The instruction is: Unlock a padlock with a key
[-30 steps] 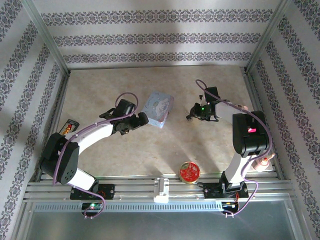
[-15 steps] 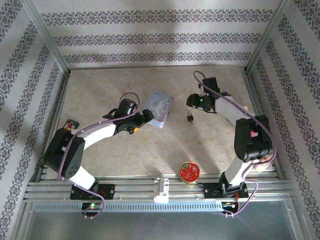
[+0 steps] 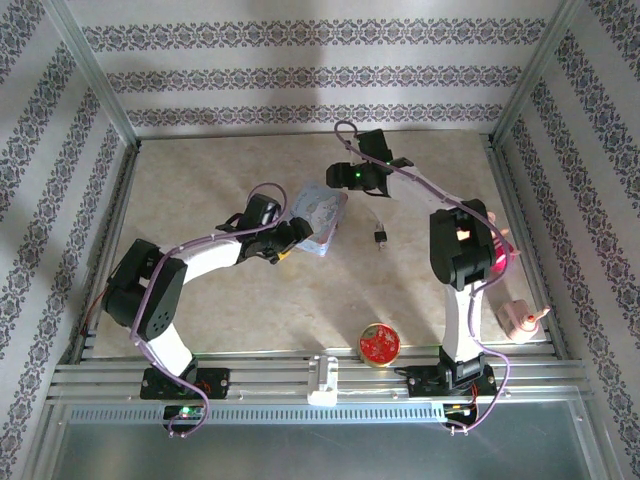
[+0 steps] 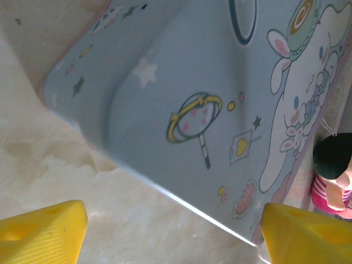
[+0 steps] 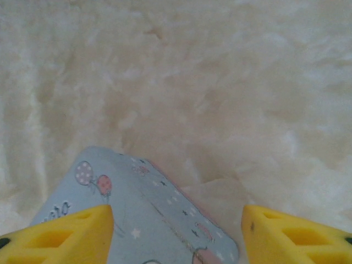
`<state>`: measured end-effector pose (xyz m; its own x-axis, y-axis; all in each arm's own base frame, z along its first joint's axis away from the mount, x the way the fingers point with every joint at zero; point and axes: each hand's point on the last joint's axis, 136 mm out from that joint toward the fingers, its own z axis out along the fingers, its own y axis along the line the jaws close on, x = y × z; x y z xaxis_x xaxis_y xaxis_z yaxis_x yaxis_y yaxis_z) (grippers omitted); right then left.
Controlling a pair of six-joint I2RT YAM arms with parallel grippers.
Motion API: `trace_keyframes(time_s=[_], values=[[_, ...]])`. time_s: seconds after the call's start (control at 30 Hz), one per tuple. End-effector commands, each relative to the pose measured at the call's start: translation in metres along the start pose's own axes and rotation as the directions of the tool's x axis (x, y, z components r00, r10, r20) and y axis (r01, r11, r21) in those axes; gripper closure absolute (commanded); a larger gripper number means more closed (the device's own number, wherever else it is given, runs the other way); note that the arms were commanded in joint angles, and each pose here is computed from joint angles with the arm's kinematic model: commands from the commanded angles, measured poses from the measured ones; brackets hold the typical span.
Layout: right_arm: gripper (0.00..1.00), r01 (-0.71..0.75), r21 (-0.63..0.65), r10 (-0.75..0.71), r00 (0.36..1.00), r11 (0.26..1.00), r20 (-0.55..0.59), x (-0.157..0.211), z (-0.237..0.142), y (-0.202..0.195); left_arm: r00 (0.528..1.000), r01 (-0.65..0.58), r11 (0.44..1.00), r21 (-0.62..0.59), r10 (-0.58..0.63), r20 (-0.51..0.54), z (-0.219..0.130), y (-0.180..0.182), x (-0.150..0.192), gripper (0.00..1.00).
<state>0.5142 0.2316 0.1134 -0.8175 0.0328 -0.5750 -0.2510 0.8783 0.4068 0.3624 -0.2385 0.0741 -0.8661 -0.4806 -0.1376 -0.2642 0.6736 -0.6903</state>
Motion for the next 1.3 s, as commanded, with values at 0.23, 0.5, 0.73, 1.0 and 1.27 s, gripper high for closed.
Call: trace_keyframes(time_s=[0.23,0.5,0.73,1.0,1.27], values=[[0.53,0.007,-0.061,-0.011,0.998,0.998,-0.064,0.027,0.007,0.013,0.997,-0.029,1.000,-0.008,0.030,0.071,0.007,-0.004,-0.036,0.30],[0.60,-0.029,-0.033,0.027,0.998,0.999,-0.059,0.051,-0.007,0.010,0.993,-0.058,0.997,-0.057,0.064,0.099,0.009,0.000,-0.058,0.34],[0.63,-0.095,0.031,0.096,0.994,0.995,-0.059,0.073,-0.022,0.010,0.989,-0.083,0.994,-0.073,0.091,0.117,0.012,-0.003,-0.076,0.35],[0.63,-0.150,0.060,0.153,0.987,0.987,-0.055,0.093,-0.031,0.016,0.987,-0.095,0.992,-0.083,0.105,0.123,0.015,-0.003,-0.085,0.33],[0.61,-0.188,0.076,0.189,0.982,0.979,-0.009,0.093,-0.040,0.015,0.984,-0.120,0.989,-0.087,0.130,0.121,0.021,-0.005,-0.092,0.30]])
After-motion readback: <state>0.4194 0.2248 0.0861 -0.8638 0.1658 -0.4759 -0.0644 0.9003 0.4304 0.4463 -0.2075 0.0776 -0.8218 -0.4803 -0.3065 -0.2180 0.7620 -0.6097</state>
